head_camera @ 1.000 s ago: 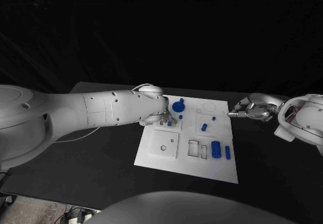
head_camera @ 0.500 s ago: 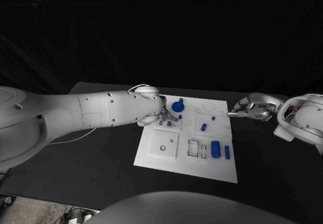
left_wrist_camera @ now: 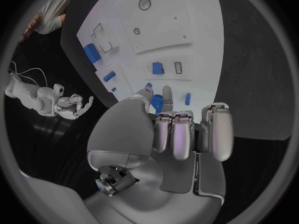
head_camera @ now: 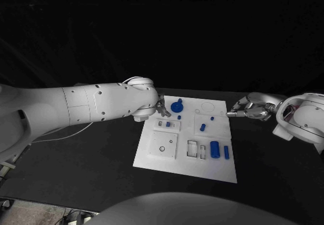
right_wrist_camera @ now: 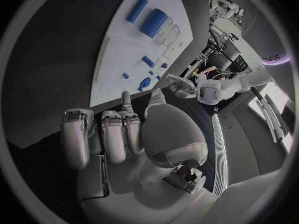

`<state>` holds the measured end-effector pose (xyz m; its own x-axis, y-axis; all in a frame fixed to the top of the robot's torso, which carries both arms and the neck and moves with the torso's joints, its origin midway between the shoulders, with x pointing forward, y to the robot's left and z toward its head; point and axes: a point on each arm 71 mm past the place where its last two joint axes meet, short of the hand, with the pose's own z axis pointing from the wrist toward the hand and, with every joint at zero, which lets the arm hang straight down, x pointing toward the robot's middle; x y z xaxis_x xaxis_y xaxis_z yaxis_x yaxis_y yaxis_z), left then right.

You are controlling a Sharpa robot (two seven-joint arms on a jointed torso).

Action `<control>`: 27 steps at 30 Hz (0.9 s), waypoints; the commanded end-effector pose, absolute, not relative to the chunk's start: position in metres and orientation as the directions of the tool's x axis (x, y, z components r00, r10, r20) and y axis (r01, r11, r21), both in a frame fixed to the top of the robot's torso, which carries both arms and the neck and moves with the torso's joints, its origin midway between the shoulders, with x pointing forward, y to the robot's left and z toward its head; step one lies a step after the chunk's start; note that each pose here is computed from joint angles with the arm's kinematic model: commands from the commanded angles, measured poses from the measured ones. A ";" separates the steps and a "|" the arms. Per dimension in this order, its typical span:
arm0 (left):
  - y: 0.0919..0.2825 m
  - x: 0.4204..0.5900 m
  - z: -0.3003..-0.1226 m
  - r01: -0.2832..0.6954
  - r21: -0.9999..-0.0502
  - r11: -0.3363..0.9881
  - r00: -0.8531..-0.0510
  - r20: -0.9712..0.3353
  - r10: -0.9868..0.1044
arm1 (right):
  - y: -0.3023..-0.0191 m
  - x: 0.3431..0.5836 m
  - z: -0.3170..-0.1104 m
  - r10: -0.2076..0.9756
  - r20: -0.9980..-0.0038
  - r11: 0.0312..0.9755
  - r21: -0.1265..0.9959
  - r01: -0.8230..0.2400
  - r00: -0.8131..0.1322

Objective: Assemble the parts on the task board

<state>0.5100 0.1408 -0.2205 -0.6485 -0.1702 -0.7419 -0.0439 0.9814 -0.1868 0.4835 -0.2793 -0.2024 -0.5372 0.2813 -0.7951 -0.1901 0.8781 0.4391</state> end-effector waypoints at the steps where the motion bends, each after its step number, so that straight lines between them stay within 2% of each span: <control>1: 0.137 0.504 -0.227 -0.068 -0.192 0.979 -0.757 -0.629 -0.176 | -0.278 0.483 -0.203 0.274 -0.791 0.877 0.439 -0.195 -0.547; 17: 0.131 0.511 -0.229 -0.050 -0.130 0.990 -0.739 -0.662 -0.124 | -0.276 0.483 -0.203 0.274 -0.789 0.874 0.442 -0.200 -0.550; 27: 0.132 0.511 -0.231 -0.030 -0.051 0.998 -0.719 -0.693 -0.056 | -0.277 0.483 -0.203 0.275 -0.789 0.874 0.443 -0.199 -0.550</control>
<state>0.5113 0.1273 -0.2307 -0.7237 -0.1086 -0.6815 -0.0136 0.9896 -0.1432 0.4834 -0.2777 -0.2025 -0.5391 0.2821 -0.7936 -0.1921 0.8762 0.4420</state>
